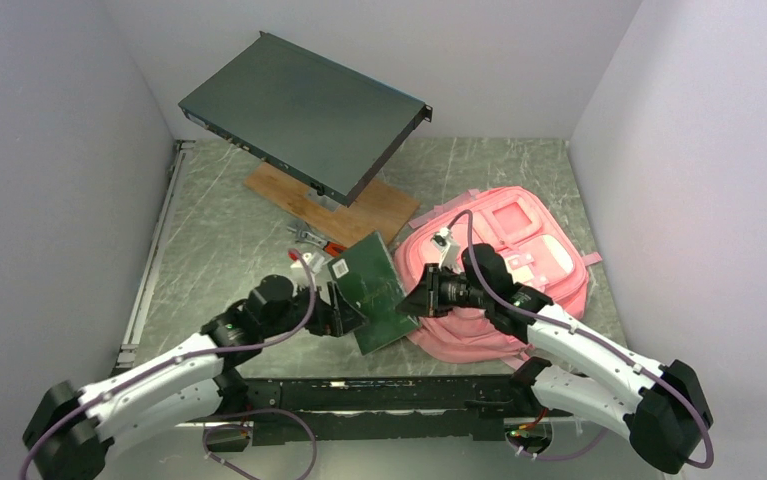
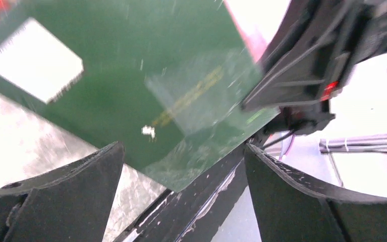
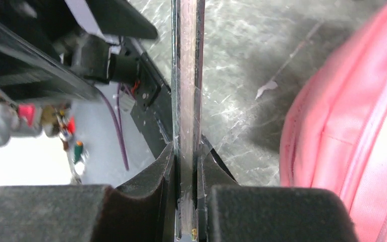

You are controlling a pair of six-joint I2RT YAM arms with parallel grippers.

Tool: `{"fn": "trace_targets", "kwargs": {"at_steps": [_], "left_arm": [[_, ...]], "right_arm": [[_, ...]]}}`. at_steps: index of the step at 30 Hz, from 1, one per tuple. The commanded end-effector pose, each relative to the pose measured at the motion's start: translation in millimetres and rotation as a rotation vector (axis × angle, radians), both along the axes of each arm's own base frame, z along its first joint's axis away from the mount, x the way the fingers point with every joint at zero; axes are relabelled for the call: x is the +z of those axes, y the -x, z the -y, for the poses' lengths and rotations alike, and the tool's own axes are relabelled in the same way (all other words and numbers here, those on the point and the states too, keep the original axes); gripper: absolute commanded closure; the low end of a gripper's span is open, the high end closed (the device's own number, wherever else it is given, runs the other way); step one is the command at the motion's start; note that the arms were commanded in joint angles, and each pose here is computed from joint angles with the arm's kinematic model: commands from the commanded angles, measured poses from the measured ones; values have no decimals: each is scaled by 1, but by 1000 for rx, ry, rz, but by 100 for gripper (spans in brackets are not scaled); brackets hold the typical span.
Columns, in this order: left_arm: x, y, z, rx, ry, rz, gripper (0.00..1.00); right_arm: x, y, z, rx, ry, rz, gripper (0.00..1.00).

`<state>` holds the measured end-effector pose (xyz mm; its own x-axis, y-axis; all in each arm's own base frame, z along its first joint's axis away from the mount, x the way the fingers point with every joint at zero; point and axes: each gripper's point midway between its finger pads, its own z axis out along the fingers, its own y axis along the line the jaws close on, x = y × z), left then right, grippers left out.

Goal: Pack the student bag
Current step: Pick up the book from the center of the board.

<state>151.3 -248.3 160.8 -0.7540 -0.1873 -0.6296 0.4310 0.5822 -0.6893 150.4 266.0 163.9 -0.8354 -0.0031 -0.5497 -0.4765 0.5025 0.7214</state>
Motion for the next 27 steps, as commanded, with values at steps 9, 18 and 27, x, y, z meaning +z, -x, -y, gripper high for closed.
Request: {"fn": "trace_targets", "kwargs": {"at_steps": [9,18,27], "left_arm": [[145,10,-100,61,-362,369,0],[151,56,-51,-297,-177,304,0],[152,87,-24,-489,120,234,3]], "right_arm": [[101,61,-14,563,-277,377,100],[118,86,-3,710,-333,449,100],[130,99,3,801,-360,459,100]]}}
